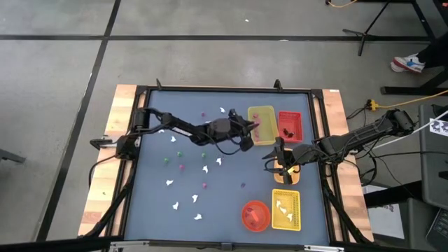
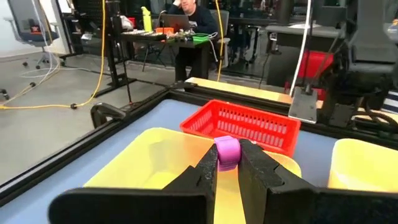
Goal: Sort Halloween decoration
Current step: Put the pink skeleton toy into the top yellow bin, then put the green skeleton toy into the middle yellow bin
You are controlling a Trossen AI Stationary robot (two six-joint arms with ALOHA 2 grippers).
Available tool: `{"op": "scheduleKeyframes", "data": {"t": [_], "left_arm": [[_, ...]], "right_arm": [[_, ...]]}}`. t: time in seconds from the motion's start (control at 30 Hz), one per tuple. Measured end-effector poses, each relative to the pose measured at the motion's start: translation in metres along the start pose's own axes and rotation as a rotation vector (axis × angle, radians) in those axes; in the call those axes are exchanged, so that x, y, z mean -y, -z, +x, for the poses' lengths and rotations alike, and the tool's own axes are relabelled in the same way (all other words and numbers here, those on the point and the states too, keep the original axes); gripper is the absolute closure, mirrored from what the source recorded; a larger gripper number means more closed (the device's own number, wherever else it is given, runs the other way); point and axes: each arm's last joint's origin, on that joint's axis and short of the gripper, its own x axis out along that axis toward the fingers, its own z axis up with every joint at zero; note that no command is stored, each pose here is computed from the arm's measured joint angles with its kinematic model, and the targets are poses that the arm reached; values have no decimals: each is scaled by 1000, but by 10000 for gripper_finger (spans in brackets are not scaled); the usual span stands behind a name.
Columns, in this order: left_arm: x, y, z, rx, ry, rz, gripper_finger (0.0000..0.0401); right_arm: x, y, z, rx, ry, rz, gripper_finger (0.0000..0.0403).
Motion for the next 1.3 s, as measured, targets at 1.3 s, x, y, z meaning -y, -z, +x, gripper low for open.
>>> {"op": "scheduleKeyframes", "data": {"t": [1.3], "left_arm": [[-9,8,3,-84,26,-28,278]], "right_arm": [[0,0,0,0,0,0,191]]}}
